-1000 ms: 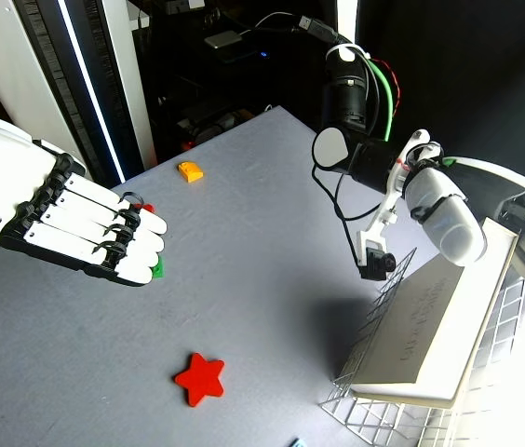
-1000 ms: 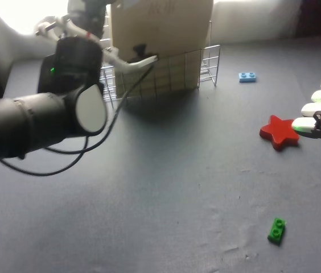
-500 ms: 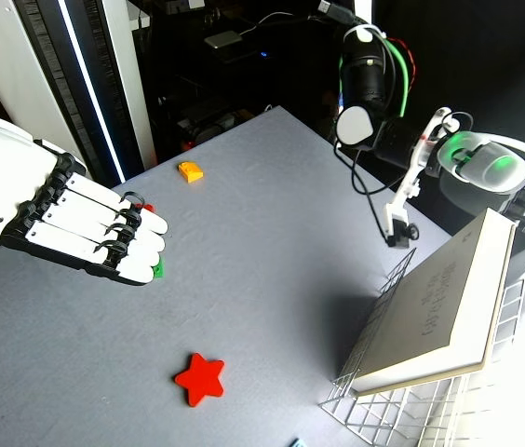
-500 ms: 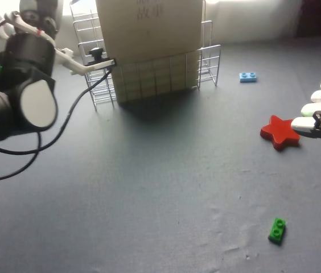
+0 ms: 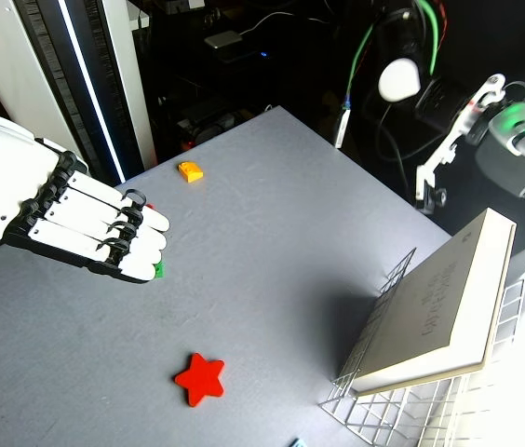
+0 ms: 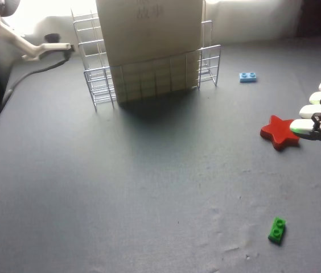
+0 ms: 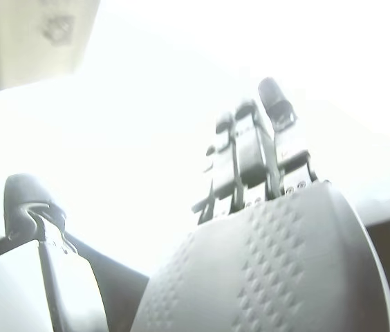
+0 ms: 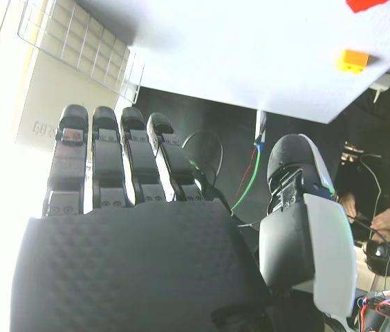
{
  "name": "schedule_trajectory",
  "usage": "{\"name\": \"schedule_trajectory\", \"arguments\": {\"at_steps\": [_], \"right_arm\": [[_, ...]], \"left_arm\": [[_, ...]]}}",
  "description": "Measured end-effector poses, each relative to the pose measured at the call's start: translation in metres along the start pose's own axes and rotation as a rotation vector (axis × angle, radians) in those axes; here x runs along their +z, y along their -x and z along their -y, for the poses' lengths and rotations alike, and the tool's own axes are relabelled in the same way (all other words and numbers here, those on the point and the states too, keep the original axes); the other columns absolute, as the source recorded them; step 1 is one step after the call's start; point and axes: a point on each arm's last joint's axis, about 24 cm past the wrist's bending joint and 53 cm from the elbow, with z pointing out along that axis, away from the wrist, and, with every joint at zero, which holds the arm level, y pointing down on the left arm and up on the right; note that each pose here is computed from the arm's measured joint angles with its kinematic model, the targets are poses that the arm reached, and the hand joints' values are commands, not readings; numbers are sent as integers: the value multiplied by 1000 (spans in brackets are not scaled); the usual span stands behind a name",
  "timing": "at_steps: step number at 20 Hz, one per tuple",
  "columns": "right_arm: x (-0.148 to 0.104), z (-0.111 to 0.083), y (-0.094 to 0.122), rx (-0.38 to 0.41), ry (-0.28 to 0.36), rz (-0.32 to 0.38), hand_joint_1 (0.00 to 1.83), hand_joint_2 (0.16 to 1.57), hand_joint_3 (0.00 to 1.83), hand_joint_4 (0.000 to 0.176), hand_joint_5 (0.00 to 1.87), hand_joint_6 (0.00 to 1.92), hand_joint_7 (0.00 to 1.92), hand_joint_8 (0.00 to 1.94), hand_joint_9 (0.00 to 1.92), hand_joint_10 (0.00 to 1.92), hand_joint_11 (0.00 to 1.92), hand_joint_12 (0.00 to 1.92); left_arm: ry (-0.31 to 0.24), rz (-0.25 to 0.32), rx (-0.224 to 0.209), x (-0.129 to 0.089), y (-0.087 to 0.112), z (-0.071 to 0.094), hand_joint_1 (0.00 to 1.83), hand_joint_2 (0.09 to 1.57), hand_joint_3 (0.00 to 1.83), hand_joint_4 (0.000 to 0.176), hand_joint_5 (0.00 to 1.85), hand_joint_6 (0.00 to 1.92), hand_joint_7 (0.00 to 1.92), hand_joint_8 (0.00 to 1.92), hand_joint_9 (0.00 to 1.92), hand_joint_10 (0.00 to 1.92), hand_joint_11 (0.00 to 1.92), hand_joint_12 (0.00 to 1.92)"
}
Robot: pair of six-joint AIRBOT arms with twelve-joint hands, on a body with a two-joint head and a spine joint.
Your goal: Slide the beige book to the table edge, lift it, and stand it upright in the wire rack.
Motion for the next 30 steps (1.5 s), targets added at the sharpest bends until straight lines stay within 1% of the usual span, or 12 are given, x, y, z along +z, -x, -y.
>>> {"name": "schedule_trajectory", "arguments": {"at_steps": [5,7,8,11,12,14,17,18,20,23,27,30], "right_arm": [[0,0,0,-1,1,0,0,1145,2,0,12,5,1,0,0,0,0,0],[0,0,0,-1,1,-1,0,1143,0,0,11,4,0,0,0,0,0,0],[0,0,0,-1,2,-1,0,1142,0,0,19,7,6,2,0,0,0,0],[0,-2,-1,-1,7,-3,0,1142,0,0,30,9,16,5,0,0,0,0],[0,-2,-1,-1,9,-4,0,1142,0,0,30,9,16,5,0,0,0,0],[0,-2,-1,-7,9,-6,0,1137,0,0,18,2,4,0,0,0,0,0],[-1,-2,-1,-7,6,-4,0,1133,0,0,7,0,1,0,0,0,0,0],[-1,-4,-2,-8,12,-6,0,1135,0,0,18,5,11,4,0,0,0,0],[-1,-4,-2,-8,13,-7,0,1136,0,0,29,9,17,6,0,0,0,0],[-1,-4,-2,-11,12,-7,0,1136,0,0,17,3,0,0,0,0,0,0],[0,-4,-2,-13,13,-8,0,1147,3,0,36,10,17,7,0,0,0,0],[0,-5,-2,-12,15,-8,0,1156,4,0,134,19,119,15,60,14,19,8]], "left_arm": [[-7,29,-59,-9,18,39,553,928,2,0,61,0,227,1,226,0,0,589],[21,34,-52,-16,29,47,540,926,1,0,75,4,234,3,233,3,0,612],[40,7,-15,-17,24,49,530,932,2,0,70,1,226,2,224,1,0,590],[45,-132,203,-13,-10,74,515,940,3,0,71,2,224,3,225,3,0,574],[44,-142,224,-13,-13,75,515,940,3,0,71,2,224,3,225,3,0,574],[108,-168,357,-17,-9,68,513,946,1,0,56,5,206,5,206,5,0,542],[95,-169,432,-24,-2,82,502,944,0,0,73,5,224,5,220,4,0,563],[101,-157,478,-35,12,81,477,955,3,0,58,0,209,0,209,1,0,548],[121,-158,494,-40,16,74,508,954,1,0,79,6,220,4,213,2,0,562],[209,-196,526,-58,10,39,524,951,0,0,95,6,247,8,242,10,0,567],[295,-236,512,-85,2,6,619,927,0,0,303,20,421,15,413,25,0,800],[291,-280,505,-100,-16,-1,620,924,2,0,397,25,559,41,533,51,0,932]]}}
